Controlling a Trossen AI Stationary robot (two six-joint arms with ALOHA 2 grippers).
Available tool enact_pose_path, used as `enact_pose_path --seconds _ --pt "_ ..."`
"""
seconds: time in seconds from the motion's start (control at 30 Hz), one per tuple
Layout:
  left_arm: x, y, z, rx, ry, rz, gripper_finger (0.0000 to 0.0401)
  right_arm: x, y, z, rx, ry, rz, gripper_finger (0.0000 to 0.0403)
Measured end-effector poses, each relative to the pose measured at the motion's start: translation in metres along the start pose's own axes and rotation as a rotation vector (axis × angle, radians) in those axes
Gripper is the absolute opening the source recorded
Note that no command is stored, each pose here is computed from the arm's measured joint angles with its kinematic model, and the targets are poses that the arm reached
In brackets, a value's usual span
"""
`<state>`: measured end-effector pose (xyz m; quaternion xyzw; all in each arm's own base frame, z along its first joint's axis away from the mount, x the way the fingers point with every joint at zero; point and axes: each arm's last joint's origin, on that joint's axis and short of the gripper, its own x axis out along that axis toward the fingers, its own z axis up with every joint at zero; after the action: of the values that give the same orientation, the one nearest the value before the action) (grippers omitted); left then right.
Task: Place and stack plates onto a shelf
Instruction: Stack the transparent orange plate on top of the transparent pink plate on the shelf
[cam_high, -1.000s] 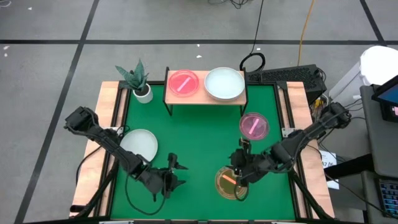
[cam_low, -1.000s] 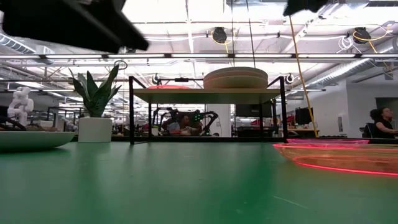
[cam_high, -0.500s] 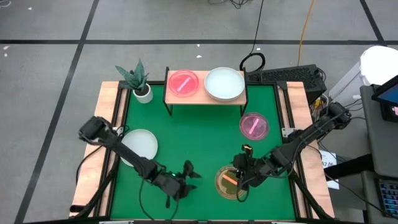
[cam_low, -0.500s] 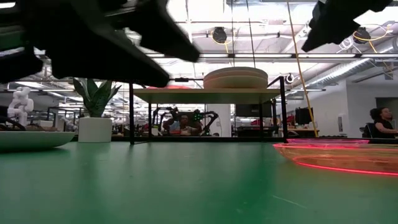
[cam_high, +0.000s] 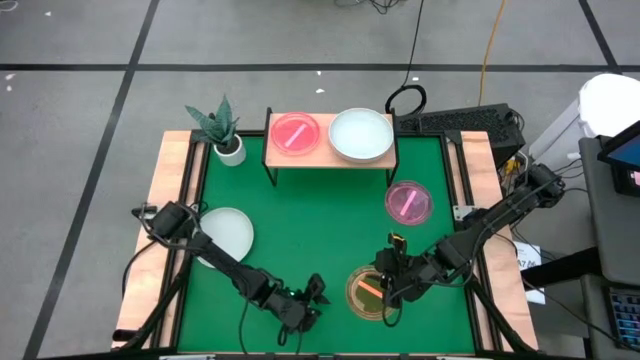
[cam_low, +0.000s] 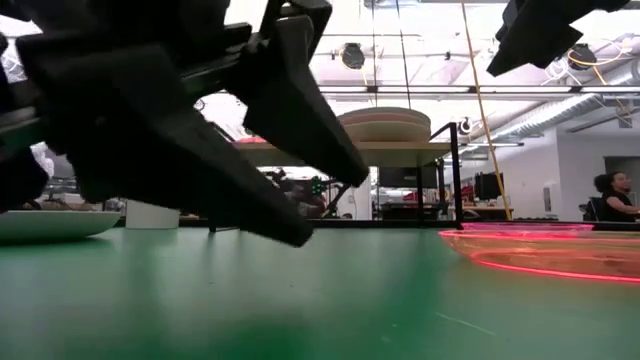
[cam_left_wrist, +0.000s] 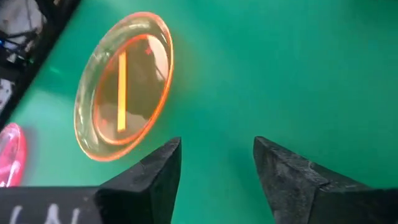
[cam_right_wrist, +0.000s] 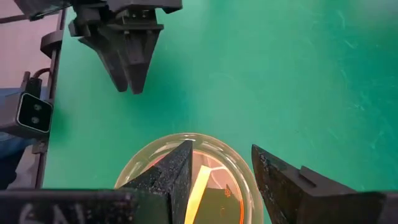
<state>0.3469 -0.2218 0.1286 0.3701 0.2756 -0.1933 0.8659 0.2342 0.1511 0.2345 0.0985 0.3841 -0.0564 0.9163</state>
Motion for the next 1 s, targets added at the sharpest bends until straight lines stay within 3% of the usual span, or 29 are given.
enact_pose_path --seconds 0.47,0.73,1.0 --pt "0.004 0.001 0.001 0.154 -0.023 0.035 0.0202 0.0 0.0 0.0 -0.001 -0.004 -0.001 0.0146" --pt "0.01 0.025 -0.003 0.28 -0.05 0.115 0.0202 0.0 -0.001 0.0 -0.007 0.001 -0.007 0.0146" --pt "0.016 0.044 -0.014 0.346 -0.042 0.107 0.0202 0.0 -0.002 -0.002 -0.018 0.019 -0.022 0.0146"
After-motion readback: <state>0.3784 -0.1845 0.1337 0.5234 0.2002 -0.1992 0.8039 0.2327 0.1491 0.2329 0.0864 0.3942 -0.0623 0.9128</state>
